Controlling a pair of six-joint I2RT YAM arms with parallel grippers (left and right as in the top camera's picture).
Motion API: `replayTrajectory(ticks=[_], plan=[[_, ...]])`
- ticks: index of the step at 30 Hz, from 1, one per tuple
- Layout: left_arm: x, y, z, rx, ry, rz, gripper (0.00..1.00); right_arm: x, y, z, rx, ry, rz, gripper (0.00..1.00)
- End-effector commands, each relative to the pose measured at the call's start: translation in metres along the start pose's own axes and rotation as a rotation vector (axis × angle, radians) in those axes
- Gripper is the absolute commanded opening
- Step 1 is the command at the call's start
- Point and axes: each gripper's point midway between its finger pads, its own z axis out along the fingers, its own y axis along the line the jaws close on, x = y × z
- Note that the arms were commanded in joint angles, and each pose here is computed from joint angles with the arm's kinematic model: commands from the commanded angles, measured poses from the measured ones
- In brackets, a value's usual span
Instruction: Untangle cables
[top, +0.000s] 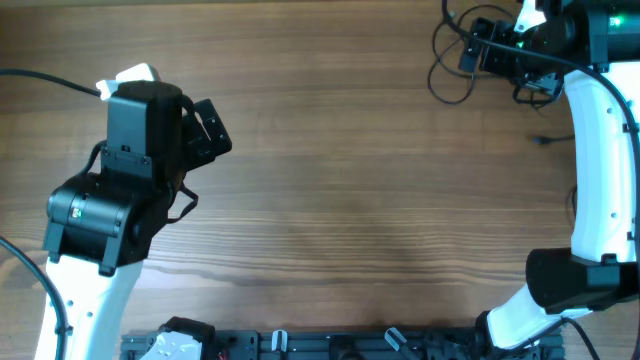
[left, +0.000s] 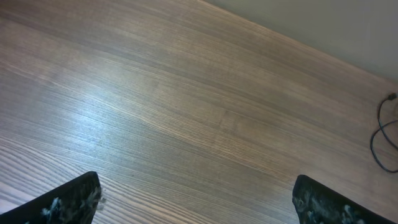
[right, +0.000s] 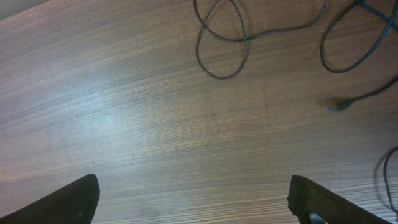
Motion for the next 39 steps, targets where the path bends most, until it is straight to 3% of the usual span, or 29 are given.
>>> replayTrajectory(ticks=[1, 13, 24, 35, 39], plan=[[-0.001, -0.001, -0.004, 0.01, -0.009, -0.009, 1.0, -0.002, 0.003, -0.009, -0.02, -0.023, -0.018, 1.0], [0.019, 0.015, -0.014, 0.061, -0.08, -0.039, 1.0, -0.002, 0.003, -0.009, -0.02, -0.023, -0.019, 1.0], [0.058, 0.006, 0.032, 0.373, -0.42, -0.158, 1.0, -0.002, 0.003, -0.009, -0.02, -0.023, -0.019, 1.0], [0.073, 0.036, 0.027, 0.519, -0.802, -0.274, 1.0, -0.002, 0.003, -0.009, -0.02, -0.023, -0.018, 1.0], [0.072, 0.044, 0.023, 0.509, -0.843, -0.289, 1.0, -0.002, 0.003, -0.009, -0.02, -0.023, -0.018, 1.0]])
